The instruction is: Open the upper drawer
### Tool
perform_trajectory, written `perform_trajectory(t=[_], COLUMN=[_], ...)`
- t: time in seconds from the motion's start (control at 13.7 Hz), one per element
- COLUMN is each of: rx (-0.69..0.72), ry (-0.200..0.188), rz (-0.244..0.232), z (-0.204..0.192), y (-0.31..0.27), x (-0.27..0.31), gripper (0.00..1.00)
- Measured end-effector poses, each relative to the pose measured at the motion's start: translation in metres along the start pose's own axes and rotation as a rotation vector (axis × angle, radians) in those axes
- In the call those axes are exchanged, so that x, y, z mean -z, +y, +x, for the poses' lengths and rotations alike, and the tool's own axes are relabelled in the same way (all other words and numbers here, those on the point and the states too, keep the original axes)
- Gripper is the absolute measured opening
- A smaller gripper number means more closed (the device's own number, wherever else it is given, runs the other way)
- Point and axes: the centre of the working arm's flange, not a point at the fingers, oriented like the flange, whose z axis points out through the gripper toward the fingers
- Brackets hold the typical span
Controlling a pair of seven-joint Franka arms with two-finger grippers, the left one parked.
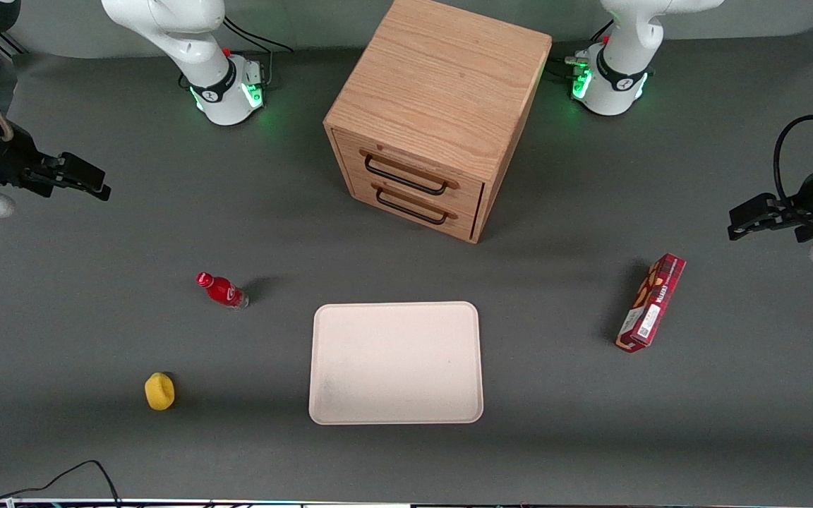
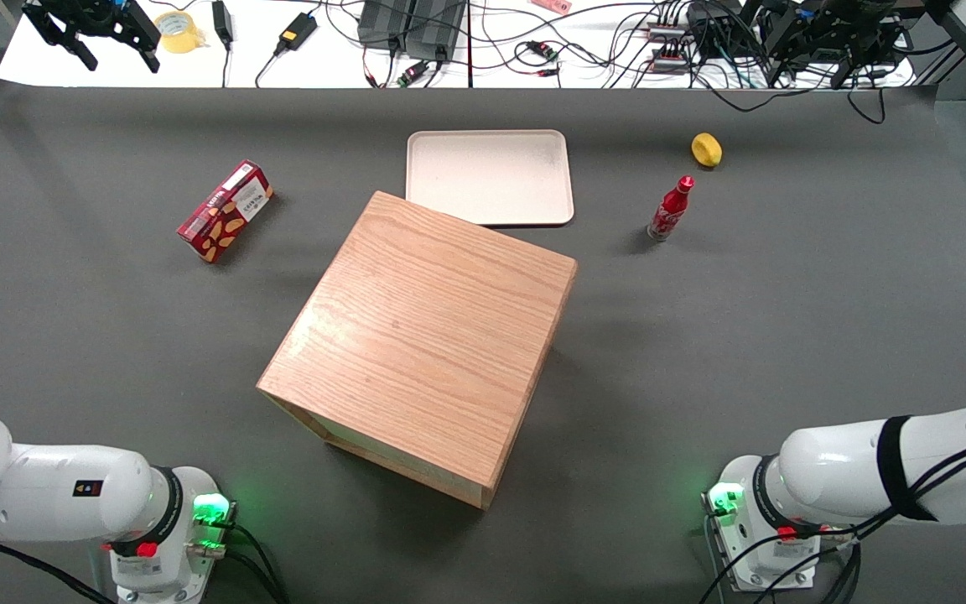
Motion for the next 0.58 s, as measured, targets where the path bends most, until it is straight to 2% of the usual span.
perform_trajectory(t=[0.36, 0.58], rx=[0.026, 0.127], ry=[0.006, 0.038], rz=[0.005, 0.028], z=[-0.001, -0.002], y=[-0.009, -0.063], x=[0.001, -0.004], gripper=[1.0, 1.0])
